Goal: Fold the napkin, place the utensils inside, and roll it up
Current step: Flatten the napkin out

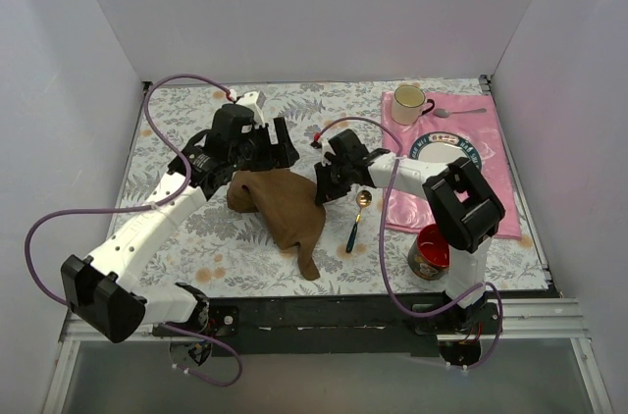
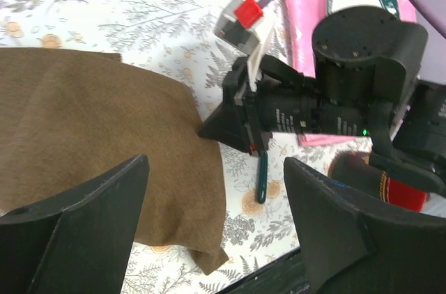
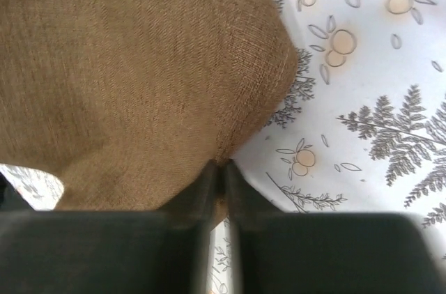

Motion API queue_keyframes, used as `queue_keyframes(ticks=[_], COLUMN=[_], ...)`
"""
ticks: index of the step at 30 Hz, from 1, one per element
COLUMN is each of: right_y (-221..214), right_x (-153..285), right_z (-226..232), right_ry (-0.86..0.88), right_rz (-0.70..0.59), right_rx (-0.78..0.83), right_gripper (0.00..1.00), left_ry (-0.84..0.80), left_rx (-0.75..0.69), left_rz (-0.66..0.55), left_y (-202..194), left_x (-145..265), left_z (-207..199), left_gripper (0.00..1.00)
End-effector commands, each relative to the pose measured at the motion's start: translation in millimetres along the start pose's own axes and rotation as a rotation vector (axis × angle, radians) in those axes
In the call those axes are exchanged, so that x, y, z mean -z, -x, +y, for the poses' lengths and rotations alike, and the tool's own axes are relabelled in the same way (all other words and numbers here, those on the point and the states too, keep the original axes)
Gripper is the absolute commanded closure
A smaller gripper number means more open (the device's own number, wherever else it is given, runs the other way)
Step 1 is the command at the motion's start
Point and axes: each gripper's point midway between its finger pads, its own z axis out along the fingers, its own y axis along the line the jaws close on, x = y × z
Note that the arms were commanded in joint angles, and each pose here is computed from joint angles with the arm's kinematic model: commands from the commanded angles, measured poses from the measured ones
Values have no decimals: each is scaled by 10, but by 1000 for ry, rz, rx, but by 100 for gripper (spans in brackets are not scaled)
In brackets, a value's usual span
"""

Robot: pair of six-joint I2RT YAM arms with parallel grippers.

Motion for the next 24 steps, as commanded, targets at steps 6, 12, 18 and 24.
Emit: queue_keyframes(ticks=[6, 12, 18, 24], right_y=[676, 1571, 1460, 567], right_x=[447, 1267, 1247, 462], right_z=[897, 1045, 1638, 2439], right_ry=[171, 85, 204, 511], right_rz=[-179, -376, -317, -88], right_rx=[35, 146, 218, 202], right_gripper=[99, 99, 99, 99], left_ry=[169, 79, 121, 258], left_rx=[78, 124, 241, 298], left_rz=[-190, -251, -493, -522], left_y=[265, 444, 847, 850], left_x=[346, 540, 1105, 1236], left_z=[307, 92, 174, 417], left_gripper=[20, 22, 20, 15])
